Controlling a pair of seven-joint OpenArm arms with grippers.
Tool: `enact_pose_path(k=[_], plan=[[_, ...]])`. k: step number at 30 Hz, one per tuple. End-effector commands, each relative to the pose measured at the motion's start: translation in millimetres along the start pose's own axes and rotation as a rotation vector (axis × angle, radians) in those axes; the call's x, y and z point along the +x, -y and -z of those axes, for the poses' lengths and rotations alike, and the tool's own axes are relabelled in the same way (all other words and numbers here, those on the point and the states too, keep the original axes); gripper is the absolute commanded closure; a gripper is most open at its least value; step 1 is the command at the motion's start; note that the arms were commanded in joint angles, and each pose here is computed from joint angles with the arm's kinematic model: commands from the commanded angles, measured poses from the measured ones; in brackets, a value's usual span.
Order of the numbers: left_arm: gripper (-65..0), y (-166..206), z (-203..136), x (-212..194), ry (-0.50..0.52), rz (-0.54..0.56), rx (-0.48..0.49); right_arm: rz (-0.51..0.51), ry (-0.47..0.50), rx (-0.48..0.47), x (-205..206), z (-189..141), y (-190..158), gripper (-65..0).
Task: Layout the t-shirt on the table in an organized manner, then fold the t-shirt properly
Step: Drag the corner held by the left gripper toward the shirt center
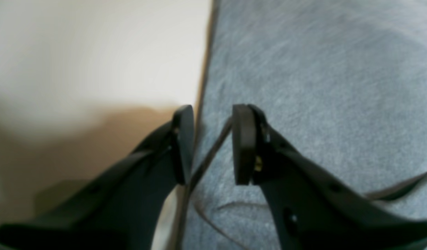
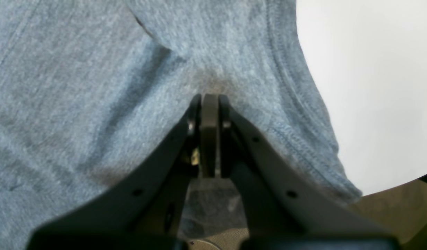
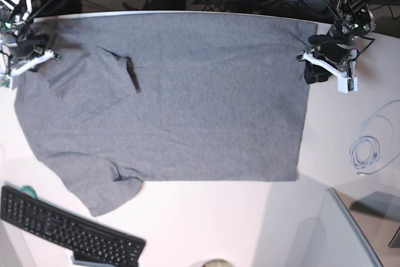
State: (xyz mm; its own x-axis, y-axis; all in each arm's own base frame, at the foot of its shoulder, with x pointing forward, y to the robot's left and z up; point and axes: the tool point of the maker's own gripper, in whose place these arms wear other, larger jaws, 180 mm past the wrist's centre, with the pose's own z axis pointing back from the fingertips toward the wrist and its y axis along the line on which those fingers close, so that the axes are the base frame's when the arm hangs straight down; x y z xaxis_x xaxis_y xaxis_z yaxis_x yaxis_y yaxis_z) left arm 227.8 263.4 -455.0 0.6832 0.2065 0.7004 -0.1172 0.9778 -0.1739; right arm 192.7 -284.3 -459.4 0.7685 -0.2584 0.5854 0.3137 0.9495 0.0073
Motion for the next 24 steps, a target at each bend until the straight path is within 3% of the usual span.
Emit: enact_pose_path(k=[1, 24], plan=[[-19.9, -0.8, 0.2, 10.7, 0.035, 0.001, -0.008, -0.008, 0.041, -0.003, 12.6, -1.9, 2.7, -0.8], [-19.3, 25.8, 25.2, 1.1, -0.016, -0.001, -0.088, -0.007, 0.04, -0.002, 12.3, -1.8, 2.2, -0.8]])
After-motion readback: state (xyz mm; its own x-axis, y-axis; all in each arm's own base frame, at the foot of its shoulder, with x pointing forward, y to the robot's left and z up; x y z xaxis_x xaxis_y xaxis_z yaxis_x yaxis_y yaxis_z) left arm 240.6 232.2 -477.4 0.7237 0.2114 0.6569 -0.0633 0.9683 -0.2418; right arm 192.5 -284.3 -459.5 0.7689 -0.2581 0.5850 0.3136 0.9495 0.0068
